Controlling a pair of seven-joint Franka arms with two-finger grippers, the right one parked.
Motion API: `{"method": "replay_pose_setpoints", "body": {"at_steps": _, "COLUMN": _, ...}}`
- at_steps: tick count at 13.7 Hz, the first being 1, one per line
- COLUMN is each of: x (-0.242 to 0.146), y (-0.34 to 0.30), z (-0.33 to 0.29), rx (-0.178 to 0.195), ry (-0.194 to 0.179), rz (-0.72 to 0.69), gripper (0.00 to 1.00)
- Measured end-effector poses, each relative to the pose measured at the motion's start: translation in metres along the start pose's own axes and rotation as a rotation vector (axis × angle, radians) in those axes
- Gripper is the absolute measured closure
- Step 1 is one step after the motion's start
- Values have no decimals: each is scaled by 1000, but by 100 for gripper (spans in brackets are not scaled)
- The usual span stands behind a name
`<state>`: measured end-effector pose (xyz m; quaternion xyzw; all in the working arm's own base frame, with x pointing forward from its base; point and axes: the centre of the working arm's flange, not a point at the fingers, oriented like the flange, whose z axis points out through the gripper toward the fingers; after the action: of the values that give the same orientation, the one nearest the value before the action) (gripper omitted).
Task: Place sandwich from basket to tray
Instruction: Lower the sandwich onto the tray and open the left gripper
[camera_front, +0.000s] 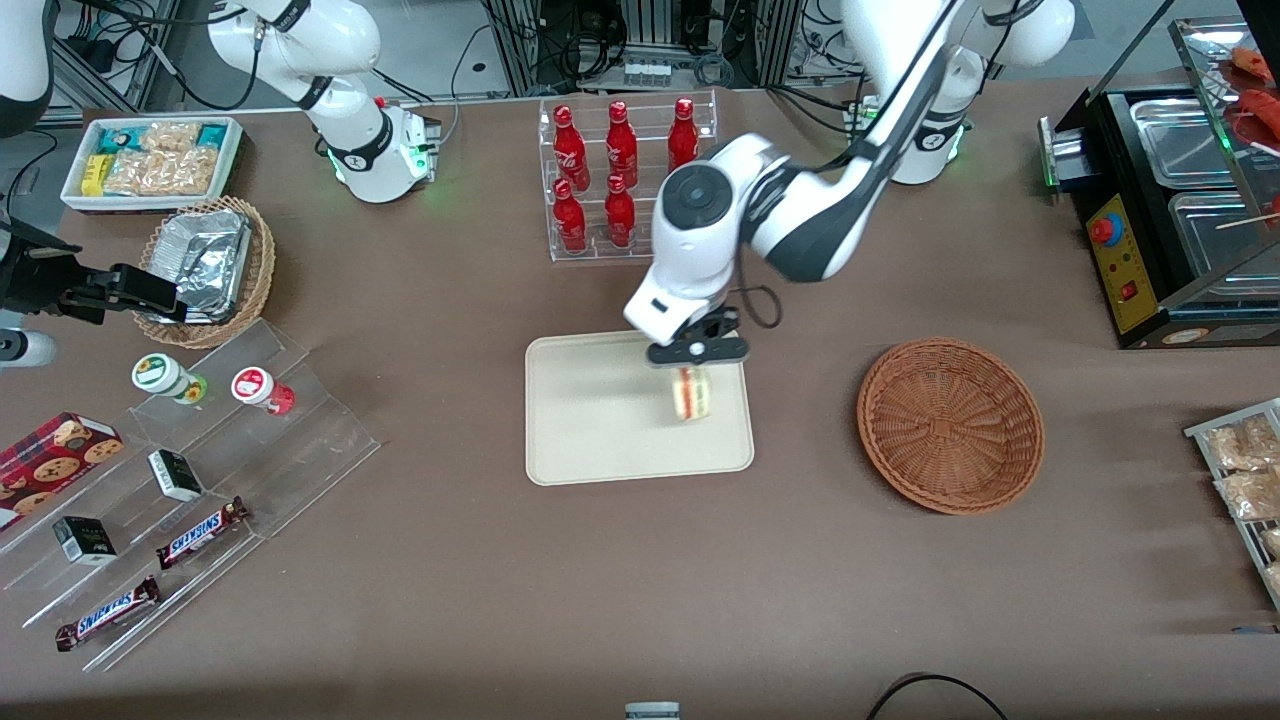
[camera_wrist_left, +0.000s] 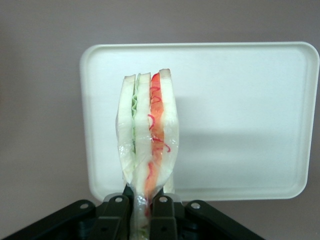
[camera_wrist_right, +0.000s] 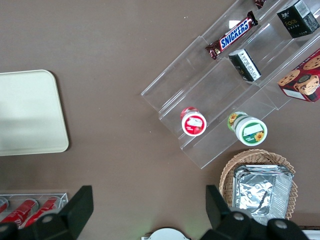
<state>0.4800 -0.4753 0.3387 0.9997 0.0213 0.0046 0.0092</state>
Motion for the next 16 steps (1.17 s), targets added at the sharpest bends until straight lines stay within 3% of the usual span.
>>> {"method": "replay_pose_setpoints", "body": {"at_steps": 3, "x": 3, "y": 19, "z": 46, "rx": -20, "ry": -11, "rz": 15, "gripper": 85}}
{"method": "replay_pose_setpoints", "body": {"at_steps": 6, "x": 2, "y": 33, "z": 73, "rx": -62, "ry": 0, "rz": 30, "gripper": 85}}
{"method": "replay_pose_setpoints", "body": {"at_steps": 11, "x": -24, "y": 54, "z": 98, "rx": -64, "ry": -27, "rz": 76, "gripper": 85}}
{"method": "replay_pose_setpoints", "body": {"at_steps": 16, "x": -17, "y": 54, "z": 91, "rx": -66, "ry": -15, "rz": 71, "gripper": 39}}
